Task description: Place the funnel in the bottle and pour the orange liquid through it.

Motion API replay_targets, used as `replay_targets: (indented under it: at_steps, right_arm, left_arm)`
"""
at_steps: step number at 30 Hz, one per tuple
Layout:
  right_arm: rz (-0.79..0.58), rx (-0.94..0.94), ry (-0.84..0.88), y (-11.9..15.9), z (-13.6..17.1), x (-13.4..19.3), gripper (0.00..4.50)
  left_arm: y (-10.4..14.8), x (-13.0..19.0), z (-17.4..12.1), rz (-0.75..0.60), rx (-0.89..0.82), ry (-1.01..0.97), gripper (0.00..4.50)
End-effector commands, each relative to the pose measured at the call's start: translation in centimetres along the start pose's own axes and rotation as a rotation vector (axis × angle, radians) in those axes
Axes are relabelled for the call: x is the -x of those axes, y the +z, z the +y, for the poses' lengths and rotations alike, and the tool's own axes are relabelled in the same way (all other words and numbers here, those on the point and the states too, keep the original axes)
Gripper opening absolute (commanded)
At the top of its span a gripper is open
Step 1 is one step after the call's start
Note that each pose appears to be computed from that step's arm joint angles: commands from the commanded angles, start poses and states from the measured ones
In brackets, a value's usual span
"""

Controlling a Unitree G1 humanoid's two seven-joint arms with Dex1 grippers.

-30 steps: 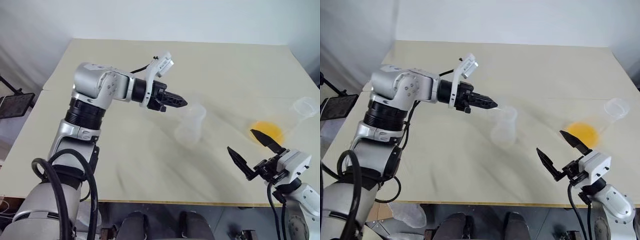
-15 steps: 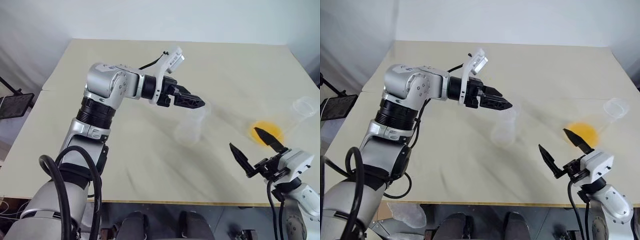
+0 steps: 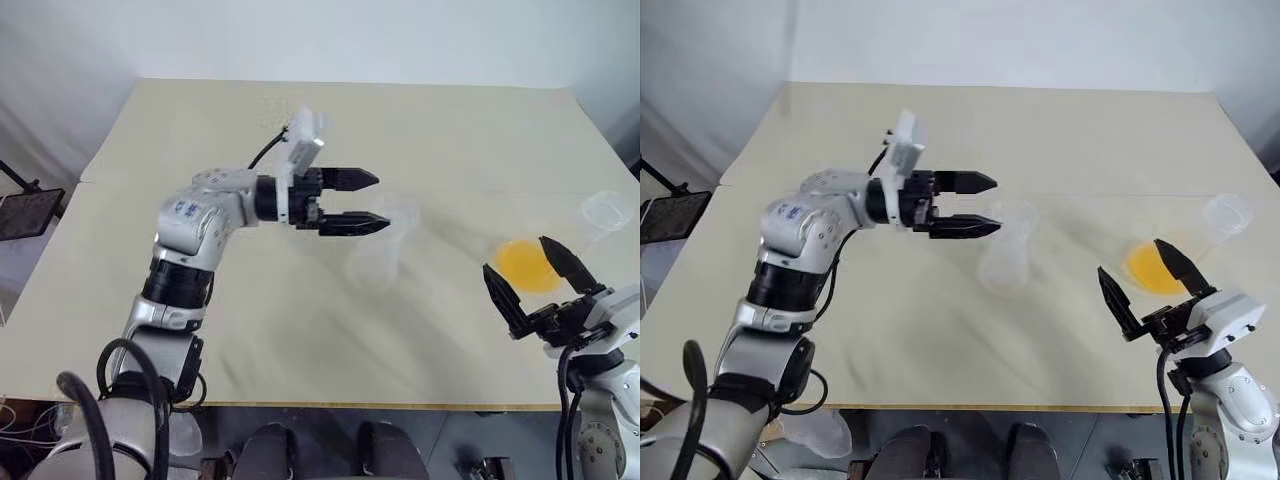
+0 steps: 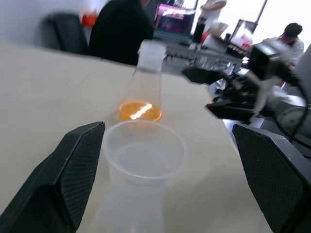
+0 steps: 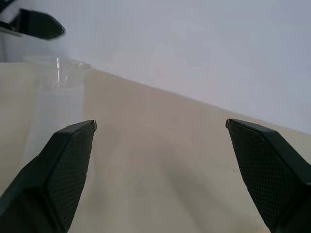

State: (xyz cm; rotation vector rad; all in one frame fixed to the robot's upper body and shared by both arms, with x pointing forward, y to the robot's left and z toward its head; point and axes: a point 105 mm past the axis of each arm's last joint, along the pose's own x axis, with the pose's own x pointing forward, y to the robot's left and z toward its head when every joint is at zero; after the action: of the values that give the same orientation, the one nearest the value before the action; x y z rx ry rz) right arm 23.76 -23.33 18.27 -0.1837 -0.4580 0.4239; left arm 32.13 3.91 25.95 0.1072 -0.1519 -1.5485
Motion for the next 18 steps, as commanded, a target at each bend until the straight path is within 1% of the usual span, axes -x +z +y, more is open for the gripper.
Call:
replay_targets:
  at_steps: [1, 4, 7, 11, 14, 18]
  right_arm:
    - [-0.022, 0.034, 0.027, 1.0, -0.3, -0.3, 4.50]
    - [-0.010, 0.031, 0.022, 0.8, -0.8, -0.3, 4.50]
    - [0.017, 0.027, -0.002, 0.7, -1.5, 0.3, 4.50]
    - [0.054, 0.035, -0.046, 0.9, -2.6, 1.9, 4.50]
    - [0.100, 0.057, -0.094, 1.1, -3.6, 3.6, 4.50]
    - [0.161, 0.076, -0.168, 1.2, -4.7, 6.2, 4.50]
  left_arm:
    - [0.6, 1.9, -1.3, -0.044, -0.154, 0.013, 4.47]
    - [-0.7, 3.4, -2.1, -0.048, -0.151, 0.063, 4.47]
    - [-3.5, 5.1, -4.1, -0.024, -0.107, 0.136, 4.47]
    - [-6.2, 6.9, -5.8, -0.025, -0.143, 0.282, 4.47]
    - [-7.4, 8.5, -6.0, -0.039, -0.158, 0.469, 4.47]
    - [-7.6, 10.2, -6.1, -0.055, -0.169, 0.599, 4.47]
